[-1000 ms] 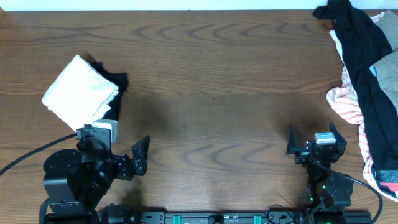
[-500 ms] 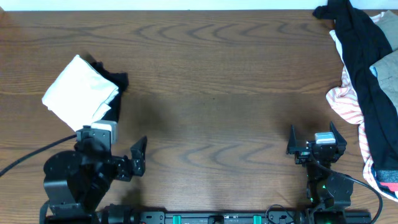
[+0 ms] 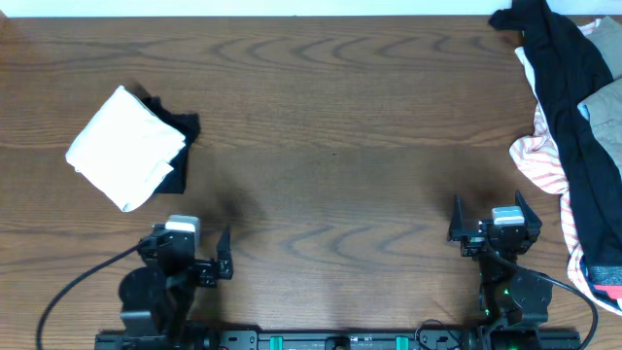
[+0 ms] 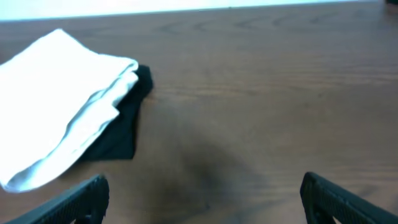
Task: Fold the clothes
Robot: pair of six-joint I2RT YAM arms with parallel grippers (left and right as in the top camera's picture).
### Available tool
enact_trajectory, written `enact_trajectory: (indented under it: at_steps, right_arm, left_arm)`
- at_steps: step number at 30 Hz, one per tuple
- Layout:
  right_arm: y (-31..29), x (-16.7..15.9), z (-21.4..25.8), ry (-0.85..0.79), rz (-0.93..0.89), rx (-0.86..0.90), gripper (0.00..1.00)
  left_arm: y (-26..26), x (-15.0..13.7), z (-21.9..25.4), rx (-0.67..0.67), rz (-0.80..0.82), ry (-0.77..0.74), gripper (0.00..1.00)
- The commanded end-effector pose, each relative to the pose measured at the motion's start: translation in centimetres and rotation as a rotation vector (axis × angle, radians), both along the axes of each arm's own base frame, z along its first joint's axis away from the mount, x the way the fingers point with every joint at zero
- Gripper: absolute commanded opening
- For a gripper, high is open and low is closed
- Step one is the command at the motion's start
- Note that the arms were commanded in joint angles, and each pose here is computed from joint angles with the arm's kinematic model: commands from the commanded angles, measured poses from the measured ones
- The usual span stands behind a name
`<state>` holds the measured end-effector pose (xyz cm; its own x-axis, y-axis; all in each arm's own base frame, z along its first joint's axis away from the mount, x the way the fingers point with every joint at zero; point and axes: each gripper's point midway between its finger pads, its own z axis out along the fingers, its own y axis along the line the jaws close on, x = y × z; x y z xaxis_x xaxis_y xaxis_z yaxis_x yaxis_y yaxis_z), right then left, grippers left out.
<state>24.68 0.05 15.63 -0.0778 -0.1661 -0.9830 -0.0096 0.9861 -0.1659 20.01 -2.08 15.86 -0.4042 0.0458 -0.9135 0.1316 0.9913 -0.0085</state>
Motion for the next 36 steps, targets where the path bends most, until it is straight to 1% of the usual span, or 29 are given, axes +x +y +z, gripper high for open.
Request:
enact_trajectory:
  at_steps: [1,6,9,10,14,19,36]
  right_arm:
    - [-0.2,0.0,-0.1,0.003,-0.008,-0.008,0.99]
    - [-0.2,0.0,-0.1,0.003,-0.008,-0.008,0.99]
    - [-0.2,0.0,-0.1,0.003,-0.008,-0.008,0.99]
    - [-0.2,0.0,-0.1,0.003,-0.008,-0.008,0.99]
    - [-0.2,0.0,-0.1,0.003,-0.008,-0.008,0.99]
    - [-0.2,0.0,-0.1,0.003,-0.008,-0.008,0.99]
    - [-0.2,0.0,-0.1,0.003,-0.008,-0.008,0.99]
  left_arm:
    - [-0.1,1.0,-0.8,0.027,-0.010,-0.081,0.98]
    - [-0.1,3.4,-0.1,0.037,-0.008,-0.253,0.98]
    - [-0.1,4.4,0.2,0.074,-0.014,-0.357,0.98]
    - [-0.1,4.5,0.0,0.074,-0.014,-0.368,0.98]
    - [-0.1,4.5,-0.3,0.073,-0.015,-0.354,0.98]
    - [-0.1,4.3,-1.8,0.074,-0.017,-0.291,0.98]
    - [-0.1,4.3,-1.8,0.074,-0.017,-0.291,0.98]
